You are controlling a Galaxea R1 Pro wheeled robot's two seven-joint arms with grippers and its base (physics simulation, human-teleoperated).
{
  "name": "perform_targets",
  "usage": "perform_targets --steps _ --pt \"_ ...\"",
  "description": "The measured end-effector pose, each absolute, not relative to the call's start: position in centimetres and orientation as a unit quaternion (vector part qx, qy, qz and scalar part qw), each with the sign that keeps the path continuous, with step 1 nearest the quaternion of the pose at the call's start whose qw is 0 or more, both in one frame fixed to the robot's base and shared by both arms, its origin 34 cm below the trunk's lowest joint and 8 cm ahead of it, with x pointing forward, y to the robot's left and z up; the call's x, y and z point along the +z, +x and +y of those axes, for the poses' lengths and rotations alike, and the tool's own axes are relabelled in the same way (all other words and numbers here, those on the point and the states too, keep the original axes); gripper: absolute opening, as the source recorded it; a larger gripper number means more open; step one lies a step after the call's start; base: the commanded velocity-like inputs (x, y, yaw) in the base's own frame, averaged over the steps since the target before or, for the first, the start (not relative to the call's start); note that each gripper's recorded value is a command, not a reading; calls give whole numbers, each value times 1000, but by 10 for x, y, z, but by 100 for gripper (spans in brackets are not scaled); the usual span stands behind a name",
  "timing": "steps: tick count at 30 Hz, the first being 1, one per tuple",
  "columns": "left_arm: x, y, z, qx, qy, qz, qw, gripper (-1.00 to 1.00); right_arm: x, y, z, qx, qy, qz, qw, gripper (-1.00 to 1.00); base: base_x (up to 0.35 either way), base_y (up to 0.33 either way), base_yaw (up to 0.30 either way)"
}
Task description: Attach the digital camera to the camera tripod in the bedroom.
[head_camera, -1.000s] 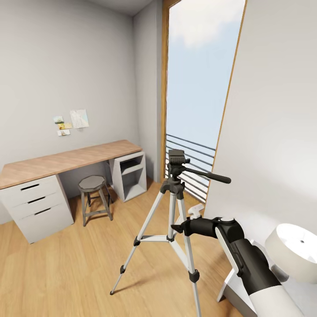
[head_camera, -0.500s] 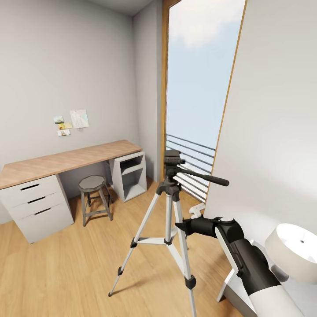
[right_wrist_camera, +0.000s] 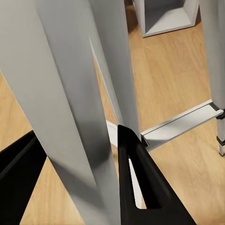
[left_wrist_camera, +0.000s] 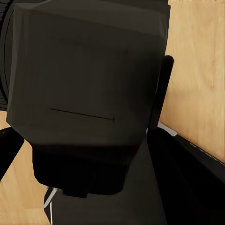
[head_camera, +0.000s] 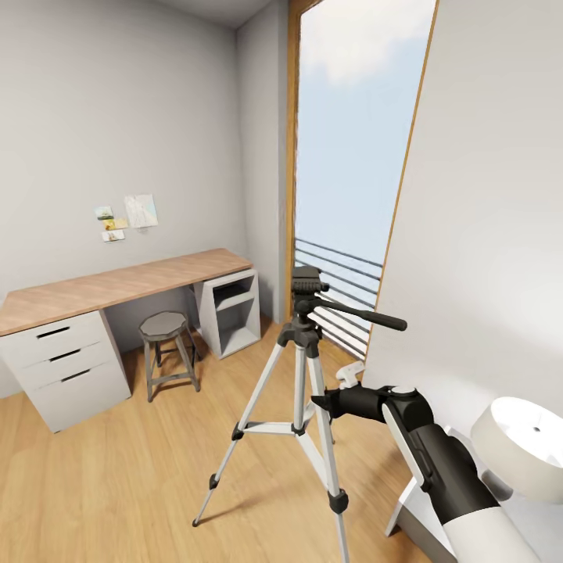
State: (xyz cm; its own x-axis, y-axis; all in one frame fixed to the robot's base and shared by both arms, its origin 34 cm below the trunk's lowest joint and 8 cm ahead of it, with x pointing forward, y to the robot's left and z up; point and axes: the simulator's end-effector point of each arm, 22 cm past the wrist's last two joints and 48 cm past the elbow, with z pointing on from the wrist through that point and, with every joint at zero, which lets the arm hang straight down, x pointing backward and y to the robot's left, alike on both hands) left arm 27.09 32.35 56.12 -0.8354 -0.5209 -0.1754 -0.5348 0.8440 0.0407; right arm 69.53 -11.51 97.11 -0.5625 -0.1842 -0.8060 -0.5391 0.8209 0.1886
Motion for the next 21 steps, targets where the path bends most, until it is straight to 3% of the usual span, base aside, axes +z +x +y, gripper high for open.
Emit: perform_targets --steps 12,16,21 --pt "575 323 362 40 -252 960 114 -100 971 695 -117 213 -210 858 418 -100 0 0 0" --pt "607 386 382 12 -189 978 90 -100 971 695 -116 213 -210 858 417 -100 0 0 0" --pt "704 532 377 -26 -124 982 140 -100 971 695 -116 213 -211 858 417 -100 0 0 0"
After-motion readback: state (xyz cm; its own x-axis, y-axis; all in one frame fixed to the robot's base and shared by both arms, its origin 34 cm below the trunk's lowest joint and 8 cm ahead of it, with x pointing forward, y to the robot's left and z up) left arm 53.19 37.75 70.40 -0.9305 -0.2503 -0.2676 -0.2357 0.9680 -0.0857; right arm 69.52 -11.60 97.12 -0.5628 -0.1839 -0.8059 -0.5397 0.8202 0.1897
